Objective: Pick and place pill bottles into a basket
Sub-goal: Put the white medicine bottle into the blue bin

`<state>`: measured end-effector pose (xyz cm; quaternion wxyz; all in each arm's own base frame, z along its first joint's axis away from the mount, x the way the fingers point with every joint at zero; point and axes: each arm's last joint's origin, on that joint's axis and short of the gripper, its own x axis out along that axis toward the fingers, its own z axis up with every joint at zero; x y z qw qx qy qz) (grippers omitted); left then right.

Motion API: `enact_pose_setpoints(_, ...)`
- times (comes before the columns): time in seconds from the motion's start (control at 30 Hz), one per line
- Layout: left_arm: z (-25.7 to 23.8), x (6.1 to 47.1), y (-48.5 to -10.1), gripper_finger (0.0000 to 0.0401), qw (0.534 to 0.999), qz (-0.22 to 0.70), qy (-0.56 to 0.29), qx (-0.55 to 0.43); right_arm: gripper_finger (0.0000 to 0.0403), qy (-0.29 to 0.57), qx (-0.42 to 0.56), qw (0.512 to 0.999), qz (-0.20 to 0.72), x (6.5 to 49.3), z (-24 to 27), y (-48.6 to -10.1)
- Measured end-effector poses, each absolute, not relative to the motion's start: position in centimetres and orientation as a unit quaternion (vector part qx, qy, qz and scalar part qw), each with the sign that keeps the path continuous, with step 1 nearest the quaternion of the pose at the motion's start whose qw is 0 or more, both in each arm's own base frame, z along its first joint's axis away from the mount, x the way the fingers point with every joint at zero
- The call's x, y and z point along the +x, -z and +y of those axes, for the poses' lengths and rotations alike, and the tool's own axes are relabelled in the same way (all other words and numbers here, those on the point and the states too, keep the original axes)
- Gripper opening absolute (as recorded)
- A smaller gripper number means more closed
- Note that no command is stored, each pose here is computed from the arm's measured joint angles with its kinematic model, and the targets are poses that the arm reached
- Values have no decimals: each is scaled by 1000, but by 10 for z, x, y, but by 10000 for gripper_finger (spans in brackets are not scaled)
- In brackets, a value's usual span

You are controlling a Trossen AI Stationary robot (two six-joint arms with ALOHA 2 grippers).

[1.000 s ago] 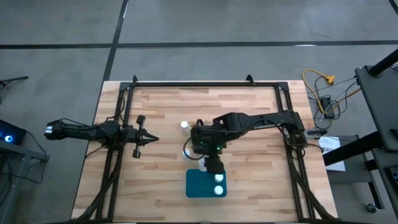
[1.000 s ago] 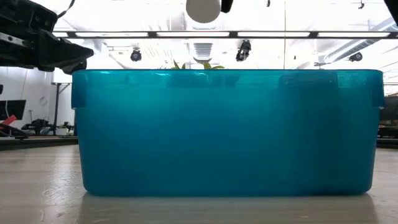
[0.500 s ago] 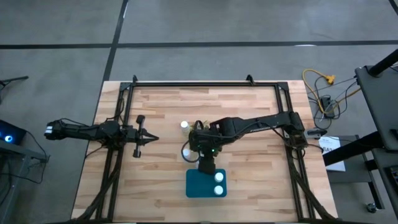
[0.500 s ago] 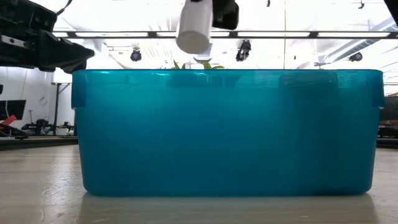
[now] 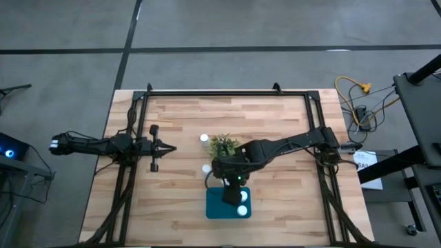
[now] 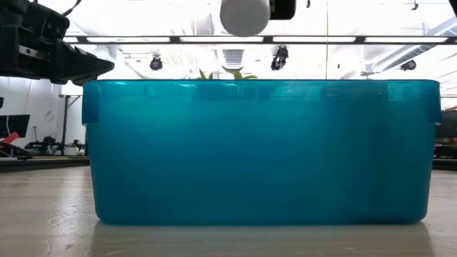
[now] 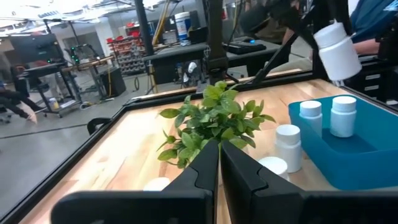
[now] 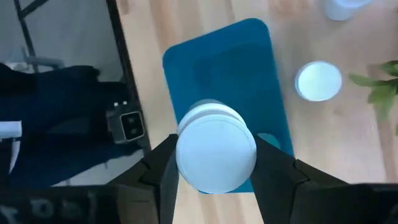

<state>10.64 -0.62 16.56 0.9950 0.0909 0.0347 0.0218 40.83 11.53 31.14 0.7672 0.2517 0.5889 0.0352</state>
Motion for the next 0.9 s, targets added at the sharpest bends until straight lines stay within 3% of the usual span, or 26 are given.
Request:
enact_pose_setpoints(0.37, -6, 106, -166, 1, 995, 32, -22, 90, 147, -39, 219, 754, 618, 424, 109, -278)
enact_pose_setpoints(0.9, -5, 106, -166, 1, 994, 37, -47, 92, 147, -33, 219, 733, 643, 425, 93, -268)
